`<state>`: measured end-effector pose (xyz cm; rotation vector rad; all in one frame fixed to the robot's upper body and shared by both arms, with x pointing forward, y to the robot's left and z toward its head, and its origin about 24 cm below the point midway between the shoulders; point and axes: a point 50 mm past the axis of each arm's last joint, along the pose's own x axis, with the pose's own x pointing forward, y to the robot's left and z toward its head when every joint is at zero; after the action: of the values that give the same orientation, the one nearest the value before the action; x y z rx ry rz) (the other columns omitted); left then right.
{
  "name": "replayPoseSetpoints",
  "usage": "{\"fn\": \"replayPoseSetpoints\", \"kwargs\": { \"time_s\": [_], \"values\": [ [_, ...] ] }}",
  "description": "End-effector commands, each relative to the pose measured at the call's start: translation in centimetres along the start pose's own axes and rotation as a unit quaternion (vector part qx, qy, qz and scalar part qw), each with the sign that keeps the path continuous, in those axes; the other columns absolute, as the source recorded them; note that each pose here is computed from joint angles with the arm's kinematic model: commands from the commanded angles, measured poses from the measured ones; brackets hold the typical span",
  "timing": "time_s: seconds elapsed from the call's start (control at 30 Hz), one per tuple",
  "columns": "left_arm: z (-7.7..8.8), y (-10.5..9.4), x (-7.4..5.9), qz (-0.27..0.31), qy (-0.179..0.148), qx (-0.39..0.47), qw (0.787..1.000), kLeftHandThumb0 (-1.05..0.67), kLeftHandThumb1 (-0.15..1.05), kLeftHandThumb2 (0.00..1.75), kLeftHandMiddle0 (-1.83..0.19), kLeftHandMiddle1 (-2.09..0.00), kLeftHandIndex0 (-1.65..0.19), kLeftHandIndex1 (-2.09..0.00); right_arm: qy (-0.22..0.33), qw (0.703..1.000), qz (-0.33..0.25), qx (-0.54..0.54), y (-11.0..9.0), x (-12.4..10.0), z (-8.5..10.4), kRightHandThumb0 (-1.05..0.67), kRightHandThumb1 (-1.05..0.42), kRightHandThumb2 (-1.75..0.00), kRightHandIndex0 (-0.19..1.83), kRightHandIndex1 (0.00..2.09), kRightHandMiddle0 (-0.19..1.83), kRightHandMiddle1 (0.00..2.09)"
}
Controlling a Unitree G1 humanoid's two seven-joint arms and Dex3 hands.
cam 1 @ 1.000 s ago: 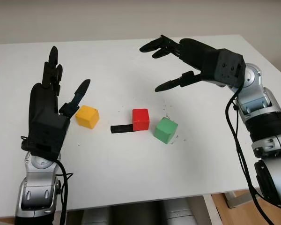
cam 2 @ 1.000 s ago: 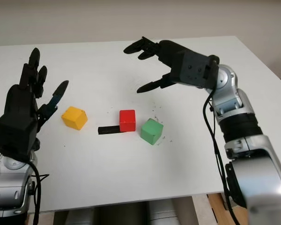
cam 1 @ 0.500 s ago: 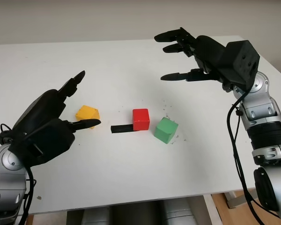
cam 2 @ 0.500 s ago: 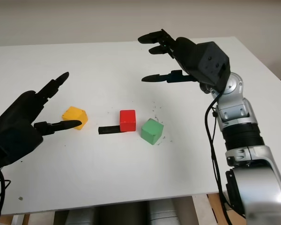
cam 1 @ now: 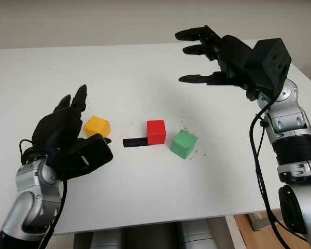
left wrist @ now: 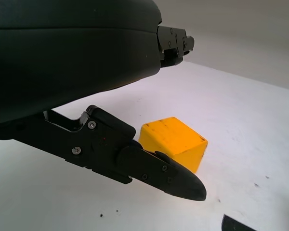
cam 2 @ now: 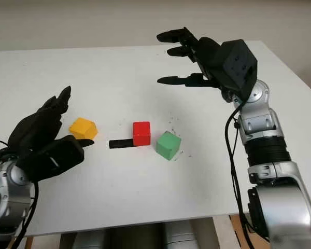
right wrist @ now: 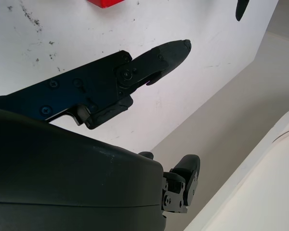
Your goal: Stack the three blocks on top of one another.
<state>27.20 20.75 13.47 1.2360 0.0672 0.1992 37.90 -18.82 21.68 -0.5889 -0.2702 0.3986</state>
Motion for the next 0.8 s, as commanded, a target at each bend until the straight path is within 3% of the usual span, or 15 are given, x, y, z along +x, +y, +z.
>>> {"fn": "replayPoseSetpoints", "kwargs": {
  "time_s": [0.0, 0.27, 0.4, 0.43, 0.47, 0.6, 0.67, 0.77],
  "values": [
    [0.4, -0.1, 0.2, 0.014, 0.002, 0.004, 1.0, -0.72, 0.93, 0.06, 0.01, -0.06, 0.1, -0.04, -0.014, 1.0, -0.004, 0.003, -0.3, 0.0, 0.7, -0.57, -0.88, -0.05, -0.07, 0.81, -0.08, 0.75],
    [0.8, -0.9, 0.3, -0.003, 0.027, 0.007, 1.0, -0.74, 0.95, 0.06, -0.03, -0.07, 0.08, -0.05, -0.021, 1.0, -0.007, -0.012, -0.5, 0.0, 0.8, -0.6, -0.89, -0.06, -0.04, 0.83, -0.07, 0.76],
    [0.8, -0.9, 0.3, -0.012, 0.036, 0.007, 0.999, -0.77, 0.93, 0.05, -0.14, -0.12, 0.02, -0.08, -0.019, 1.0, -0.008, -0.012, -0.5, 0.1, 0.9, -0.59, -0.89, -0.05, -0.05, 0.83, -0.07, 0.78],
    [0.9, -0.9, 0.2, -0.015, 0.04, 0.001, 0.999, -0.77, 0.93, 0.05, -0.13, -0.2, 0.0, -0.08, -0.02, 1.0, -0.008, -0.013, -0.5, 0.1, 0.9, -0.59, -0.89, -0.05, -0.05, 0.83, -0.07, 0.78],
    [0.9, -0.9, 0.2, -0.019, 0.043, -0.003, 0.999, -0.77, 0.92, 0.05, -0.02, -0.47, -0.01, -0.08, -0.022, 1.0, -0.008, -0.013, -0.5, 0.0, 0.9, -0.59, -0.89, -0.05, -0.05, 0.83, -0.07, 0.78],
    [1.1, -0.9, 0.2, -0.036, 0.054, -0.001, 0.998, -0.76, 0.91, 0.05, 0.12, -0.85, -0.07, -0.1, -0.023, 1.0, -0.011, -0.014, -0.5, 0.1, 1.0, -0.59, -0.89, -0.05, -0.05, 0.84, -0.07, 0.79],
    [1.2, -1.0, 0.2, -0.045, 0.055, 0.006, 0.997, -0.77, 0.92, 0.06, 0.01, -0.56, -0.08, -0.09, -0.025, 0.999, -0.013, -0.015, -0.5, 0.1, 1.0, -0.59, -0.89, -0.05, -0.04, 0.84, -0.06, 0.79],
    [1.2, -1.2, 0.1, -0.049, 0.055, 0.016, 0.997, -0.76, 0.92, 0.06, -0.05, -0.54, -0.12, -0.1, -0.026, 0.999, -0.013, -0.018, -0.6, 0.1, 1.0, -0.6, -0.89, -0.05, -0.03, 0.85, -0.06, 0.8]
  ]
}}
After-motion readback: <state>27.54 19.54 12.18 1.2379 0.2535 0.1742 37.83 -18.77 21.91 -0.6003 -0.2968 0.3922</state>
